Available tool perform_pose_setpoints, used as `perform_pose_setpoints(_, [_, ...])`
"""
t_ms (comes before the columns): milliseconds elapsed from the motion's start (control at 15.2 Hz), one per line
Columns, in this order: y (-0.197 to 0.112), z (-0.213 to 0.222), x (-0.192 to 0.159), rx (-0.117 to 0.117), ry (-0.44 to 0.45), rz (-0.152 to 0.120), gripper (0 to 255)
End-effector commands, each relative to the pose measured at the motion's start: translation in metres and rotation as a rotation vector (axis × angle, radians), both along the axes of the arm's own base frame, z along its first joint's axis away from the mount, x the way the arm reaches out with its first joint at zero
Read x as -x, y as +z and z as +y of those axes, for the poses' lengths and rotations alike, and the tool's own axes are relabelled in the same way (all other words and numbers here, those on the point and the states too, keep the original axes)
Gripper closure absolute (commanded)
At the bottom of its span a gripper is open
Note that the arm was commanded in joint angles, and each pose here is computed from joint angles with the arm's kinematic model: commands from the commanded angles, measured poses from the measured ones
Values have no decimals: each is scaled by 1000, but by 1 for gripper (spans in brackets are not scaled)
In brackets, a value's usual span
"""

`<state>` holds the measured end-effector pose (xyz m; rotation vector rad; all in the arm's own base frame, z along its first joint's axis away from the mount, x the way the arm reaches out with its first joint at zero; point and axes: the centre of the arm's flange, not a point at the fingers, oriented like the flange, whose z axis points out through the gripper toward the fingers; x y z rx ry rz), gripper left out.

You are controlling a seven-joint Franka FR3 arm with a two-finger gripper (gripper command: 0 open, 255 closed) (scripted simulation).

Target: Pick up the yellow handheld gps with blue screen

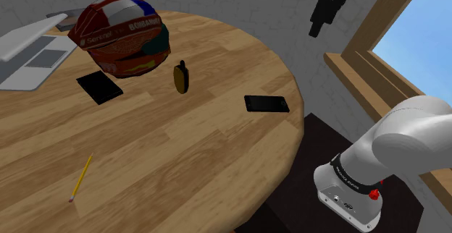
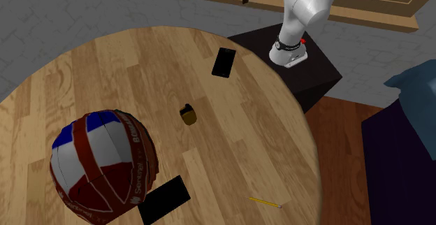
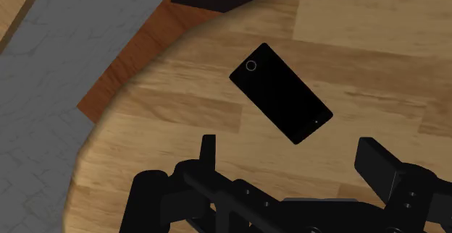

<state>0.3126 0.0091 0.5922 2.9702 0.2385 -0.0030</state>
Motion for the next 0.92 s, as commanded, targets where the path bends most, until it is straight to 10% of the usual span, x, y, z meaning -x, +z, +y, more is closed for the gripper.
perform_pose_setpoints(0, [0,0,0,0,0,0,0])
perform_pose_setpoints(858, [-79,103,-65,-213,-490,-1,0])
